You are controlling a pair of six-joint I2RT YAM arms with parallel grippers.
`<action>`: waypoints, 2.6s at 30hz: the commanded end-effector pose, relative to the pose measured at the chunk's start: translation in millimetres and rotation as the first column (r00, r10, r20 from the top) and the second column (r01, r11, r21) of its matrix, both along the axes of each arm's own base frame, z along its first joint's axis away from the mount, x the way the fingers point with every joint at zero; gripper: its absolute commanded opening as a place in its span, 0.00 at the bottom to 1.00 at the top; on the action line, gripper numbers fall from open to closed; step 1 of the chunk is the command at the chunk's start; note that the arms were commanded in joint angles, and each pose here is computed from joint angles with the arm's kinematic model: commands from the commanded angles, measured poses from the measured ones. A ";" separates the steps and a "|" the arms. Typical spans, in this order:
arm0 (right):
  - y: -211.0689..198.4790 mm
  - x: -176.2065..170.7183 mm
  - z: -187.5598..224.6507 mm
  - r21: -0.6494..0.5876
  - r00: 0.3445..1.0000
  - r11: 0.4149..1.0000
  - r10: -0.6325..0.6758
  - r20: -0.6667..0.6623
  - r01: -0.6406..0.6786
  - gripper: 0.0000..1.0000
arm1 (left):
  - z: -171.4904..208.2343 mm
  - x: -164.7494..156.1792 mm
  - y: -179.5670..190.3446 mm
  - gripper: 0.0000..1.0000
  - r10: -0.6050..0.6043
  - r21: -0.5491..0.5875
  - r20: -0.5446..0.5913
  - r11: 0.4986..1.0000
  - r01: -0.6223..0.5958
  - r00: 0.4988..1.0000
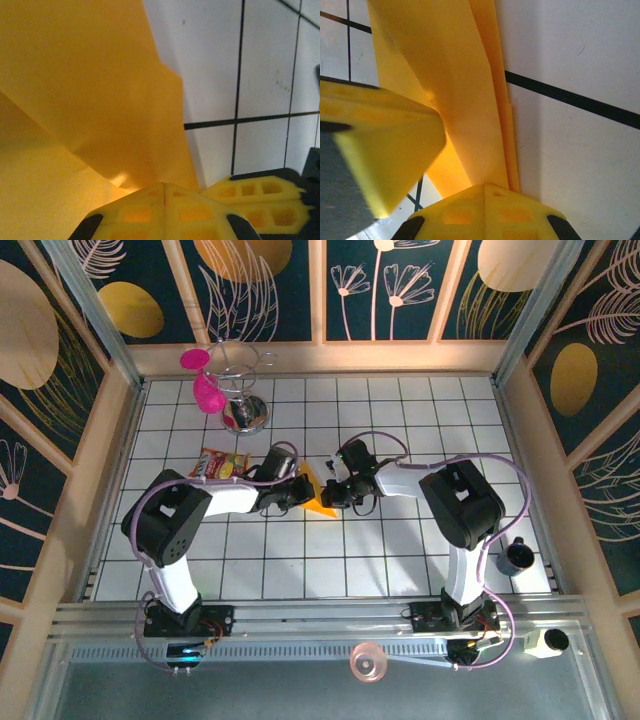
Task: Fold a paper plane with a square sheet of paper (pick it up from the middle)
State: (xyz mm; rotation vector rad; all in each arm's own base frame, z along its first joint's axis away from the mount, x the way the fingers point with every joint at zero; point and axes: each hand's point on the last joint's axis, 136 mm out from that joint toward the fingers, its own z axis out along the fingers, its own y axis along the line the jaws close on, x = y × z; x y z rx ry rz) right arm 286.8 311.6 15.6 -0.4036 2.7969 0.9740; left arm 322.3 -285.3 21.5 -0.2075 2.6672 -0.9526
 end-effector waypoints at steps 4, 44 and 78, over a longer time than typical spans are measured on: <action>-33.0 -26.6 -55.2 -0.186 0.989 0.982 -0.054 -0.135 0.029 0.00 | -5.0 2.4 -13.1 0.04 -0.048 -0.028 -0.007 0.998 0.048 0.999; -98.4 -72.5 -100.0 -0.413 0.977 0.911 -0.091 -0.194 0.003 0.00 | -17.0 117.1 68.4 0.06 0.073 0.234 0.073 0.968 -0.088 0.995; -51.2 -50.9 -45.3 -0.096 0.987 0.995 -0.020 -0.160 0.005 0.00 | 21.5 63.4 -4.6 0.06 0.008 -0.030 0.092 1.000 -0.005 0.996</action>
